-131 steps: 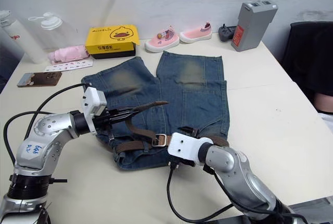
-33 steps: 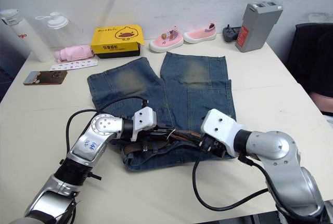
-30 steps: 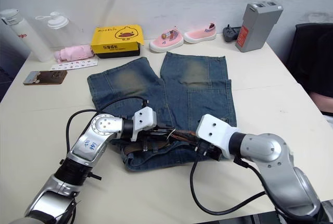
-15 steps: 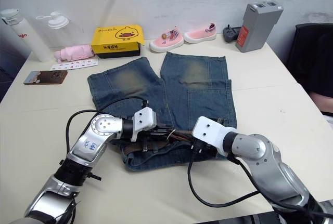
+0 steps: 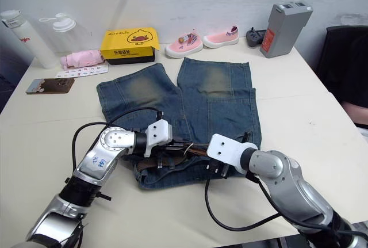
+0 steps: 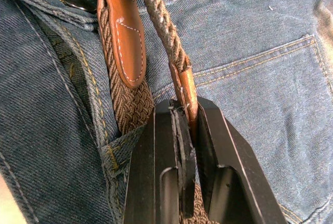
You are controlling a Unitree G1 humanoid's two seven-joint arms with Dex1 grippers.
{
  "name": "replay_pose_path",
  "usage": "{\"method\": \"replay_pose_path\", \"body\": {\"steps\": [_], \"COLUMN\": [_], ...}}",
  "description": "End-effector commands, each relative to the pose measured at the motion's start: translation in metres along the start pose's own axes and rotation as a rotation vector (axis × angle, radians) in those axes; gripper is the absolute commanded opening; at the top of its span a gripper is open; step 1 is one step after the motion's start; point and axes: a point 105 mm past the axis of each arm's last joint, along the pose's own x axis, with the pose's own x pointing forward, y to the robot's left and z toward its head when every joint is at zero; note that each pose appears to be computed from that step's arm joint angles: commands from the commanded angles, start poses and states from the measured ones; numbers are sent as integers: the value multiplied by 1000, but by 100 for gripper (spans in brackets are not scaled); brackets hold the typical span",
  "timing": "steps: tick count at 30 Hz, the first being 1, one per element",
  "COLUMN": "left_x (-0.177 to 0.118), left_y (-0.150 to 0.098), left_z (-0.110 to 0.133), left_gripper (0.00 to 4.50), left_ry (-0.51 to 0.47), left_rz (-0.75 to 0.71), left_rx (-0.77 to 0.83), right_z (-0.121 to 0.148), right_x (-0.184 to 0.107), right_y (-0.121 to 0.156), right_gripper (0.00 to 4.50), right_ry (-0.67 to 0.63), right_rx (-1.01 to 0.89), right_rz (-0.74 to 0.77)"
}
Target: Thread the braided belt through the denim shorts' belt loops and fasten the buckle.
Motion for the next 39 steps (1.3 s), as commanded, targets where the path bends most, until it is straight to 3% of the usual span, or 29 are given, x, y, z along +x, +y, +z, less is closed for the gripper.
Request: {"method": "replay_pose_path", "body": {"steps": [1, 5, 9, 11, 12, 15, 16, 17, 22, 28, 31, 35, 39], "left_x": [-9, -43, -71, -79, -80, -73, -70, -65, -54, -55, -57, -57, -56], "left_y": [0, 9, 2, -7, -12, -24, -26, -31, -42, -49, -50, -50, -51], "left_z": [26, 27, 22, 15, 7, -15, -16, -22, -56, -64, -69, -69, -68], "left_gripper": [153, 311, 311, 252, 247, 121, 103, 49, 49, 49, 49, 49, 49], "left_ry": [-113, -149, -161, -147, -118, -1, 11, 43, 205, 232, 250, 251, 245], "left_rz": [7, 86, 76, 53, 39, 11, 1, -16, -39, -71, -76, -76, -75], "left_rx": [-34, -205, -339, -385, -394, -344, -333, -312, -198, -140, -125, -112, -105], "right_z": [5, 5, 7, 8, 7, 4, 2, 1, -12, -83, -105, -110, -99], "right_x": [-1, -4, -7, -8, -9, -12, -13, -16, -30, -71, -88, -98, -90], "right_y": [-2, -9, -15, -16, -16, -16, -16, -17, -10, -24, -38, -54, -54], "right_gripper": [0, 0, 0, 0, 0, 0, 0, 0, 0, 0, 0, 0, 0], "right_ry": [-13, -28, -63, -84, -89, -100, -101, -105, -94, 178, 276, 307, 270], "right_rx": [-23, -33, -48, -55, -58, -55, -49, -49, -52, -43, -42, -13, -23], "right_rz": [-33, -85, -122, -127, -133, -141, -142, -151, -148, -210, -265, -347, -354]}}
